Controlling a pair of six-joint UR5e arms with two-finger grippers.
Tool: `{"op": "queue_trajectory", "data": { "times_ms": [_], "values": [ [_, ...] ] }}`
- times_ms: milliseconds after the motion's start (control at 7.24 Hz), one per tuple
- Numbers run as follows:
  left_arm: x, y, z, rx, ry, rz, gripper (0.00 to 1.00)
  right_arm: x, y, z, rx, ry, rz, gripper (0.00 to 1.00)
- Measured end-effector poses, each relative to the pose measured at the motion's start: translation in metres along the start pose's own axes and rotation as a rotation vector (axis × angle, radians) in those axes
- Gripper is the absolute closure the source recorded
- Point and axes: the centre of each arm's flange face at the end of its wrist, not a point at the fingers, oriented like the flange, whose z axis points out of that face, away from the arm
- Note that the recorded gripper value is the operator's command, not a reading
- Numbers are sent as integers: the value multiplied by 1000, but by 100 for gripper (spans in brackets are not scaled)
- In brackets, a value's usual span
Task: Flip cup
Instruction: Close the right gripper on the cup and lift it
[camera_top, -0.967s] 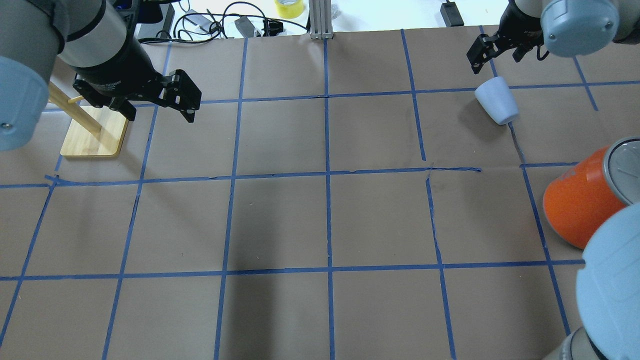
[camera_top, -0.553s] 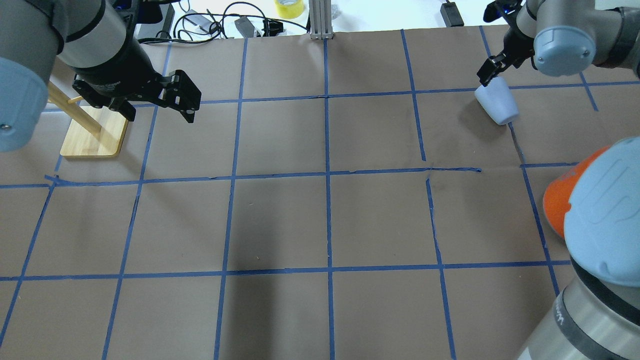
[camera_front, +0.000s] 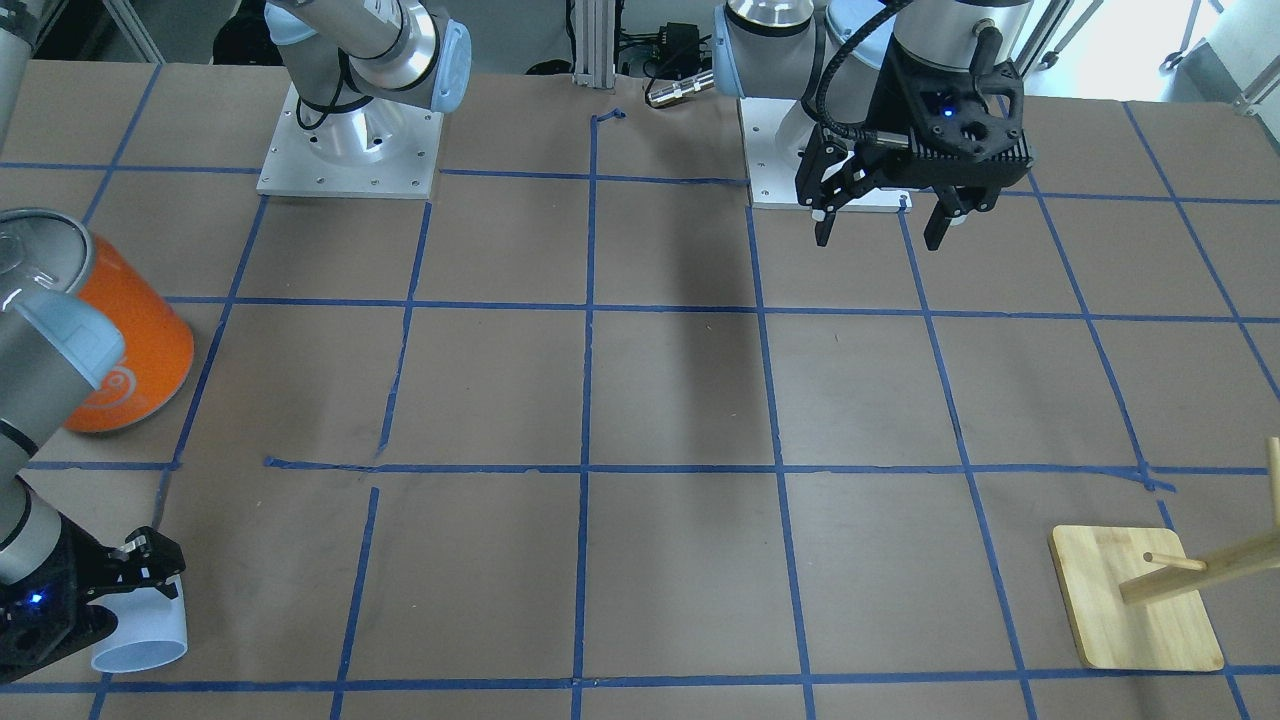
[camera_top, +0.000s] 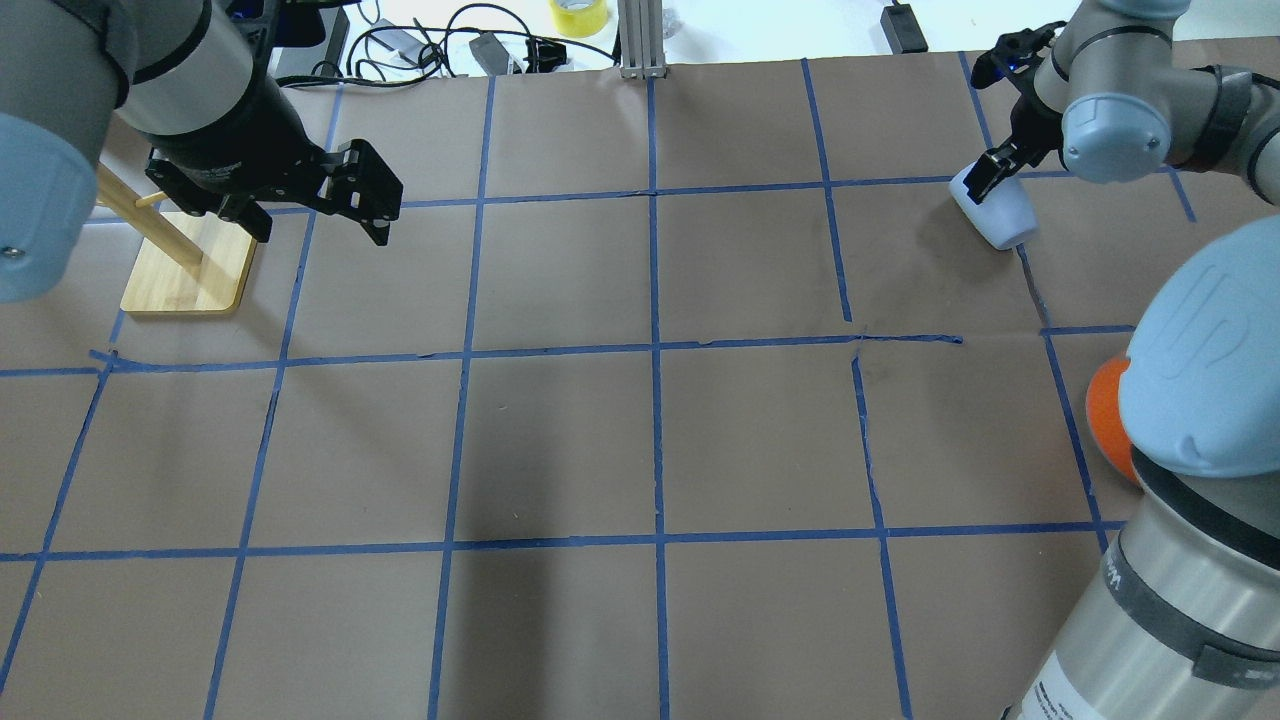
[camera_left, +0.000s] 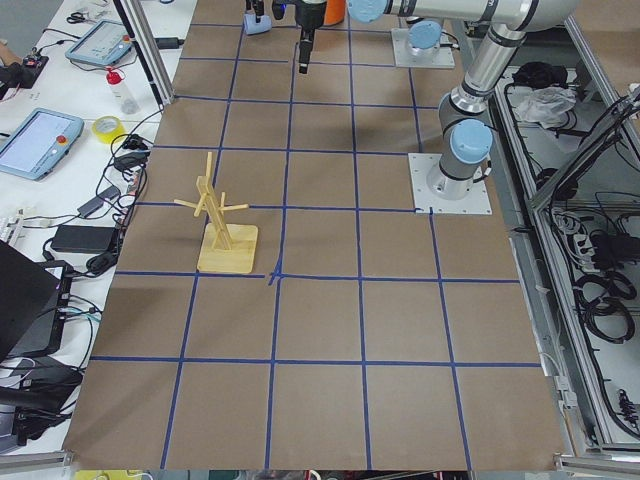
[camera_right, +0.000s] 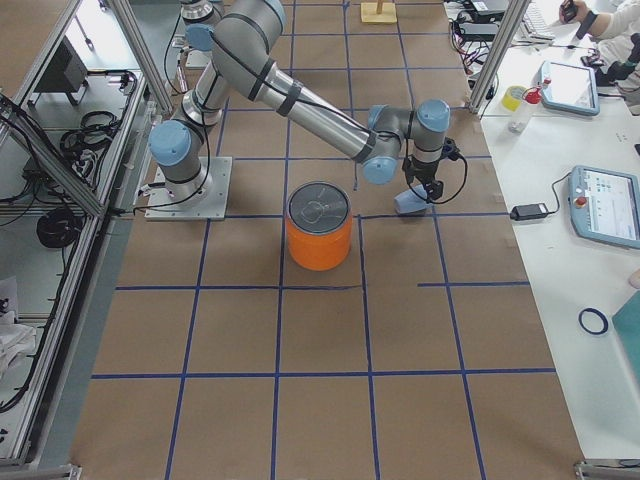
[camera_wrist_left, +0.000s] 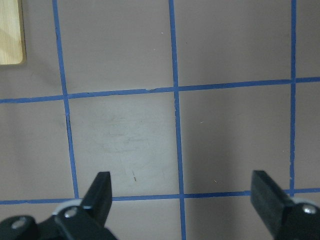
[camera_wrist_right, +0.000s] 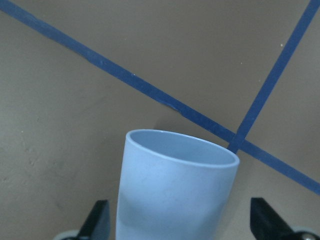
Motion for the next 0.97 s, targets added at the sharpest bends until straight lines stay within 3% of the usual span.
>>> {"op": "queue_trajectory", "data": {
  "times_ms": [276, 415, 553, 691, 829, 967],
  "values": [
    [0, 0, 0, 1, 0, 0, 0, 4, 3, 15, -13, -15, 15, 0],
    [0, 0, -1, 0, 0, 0, 0, 4, 4, 22, -19, -23, 18, 28],
    [0, 1, -1, 0, 0, 0, 0, 5, 4, 30, -25, -31, 23, 43],
    [0, 1, 0, 0, 0, 0, 0, 5, 4, 36, -31, -37, 43, 66],
    [0, 1, 0, -1, 0, 0, 0, 5, 4, 37, -32, -38, 75, 74],
    [0, 1, 0, 0, 0, 0, 0, 5, 3, 35, -31, -36, 94, 74]
  ]
}}
